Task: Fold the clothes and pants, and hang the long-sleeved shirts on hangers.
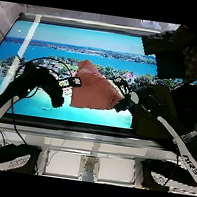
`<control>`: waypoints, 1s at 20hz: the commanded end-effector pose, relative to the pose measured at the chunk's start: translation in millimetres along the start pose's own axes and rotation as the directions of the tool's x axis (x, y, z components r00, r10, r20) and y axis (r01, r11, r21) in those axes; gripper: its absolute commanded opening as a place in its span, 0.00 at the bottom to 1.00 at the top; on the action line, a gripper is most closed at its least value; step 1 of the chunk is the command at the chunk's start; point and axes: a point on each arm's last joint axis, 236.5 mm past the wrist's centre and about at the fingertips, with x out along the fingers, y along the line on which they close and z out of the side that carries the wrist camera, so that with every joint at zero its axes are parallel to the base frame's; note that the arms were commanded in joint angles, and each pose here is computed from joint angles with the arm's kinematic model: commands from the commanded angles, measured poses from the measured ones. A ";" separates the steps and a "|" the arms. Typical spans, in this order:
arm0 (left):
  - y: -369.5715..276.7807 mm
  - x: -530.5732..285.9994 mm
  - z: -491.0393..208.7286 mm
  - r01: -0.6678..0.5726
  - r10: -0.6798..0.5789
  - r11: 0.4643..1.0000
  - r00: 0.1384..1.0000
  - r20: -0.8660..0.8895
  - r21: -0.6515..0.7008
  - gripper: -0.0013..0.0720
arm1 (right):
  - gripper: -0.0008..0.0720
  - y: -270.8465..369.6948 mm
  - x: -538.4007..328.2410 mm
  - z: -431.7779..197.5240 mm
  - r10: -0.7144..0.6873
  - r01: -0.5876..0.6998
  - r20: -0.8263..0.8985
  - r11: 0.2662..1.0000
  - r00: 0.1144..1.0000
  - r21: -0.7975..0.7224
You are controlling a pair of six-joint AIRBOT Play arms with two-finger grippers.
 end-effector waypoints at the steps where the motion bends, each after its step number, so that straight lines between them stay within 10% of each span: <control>1: 11.7 26.6 16.6 -0.056 0.059 0.982 0.998 -0.014 0.180 0.44 | 0.05 2.6 -1.0 -1.7 0.014 -0.014 -0.008 1.000 1.000 0.009; 20: -2.5 77.1 46.6 0.021 -0.025 0.975 1.000 0.018 0.219 0.50 | 0.05 10.9 -1.4 -5.6 0.050 -0.049 -0.025 0.998 0.998 0.031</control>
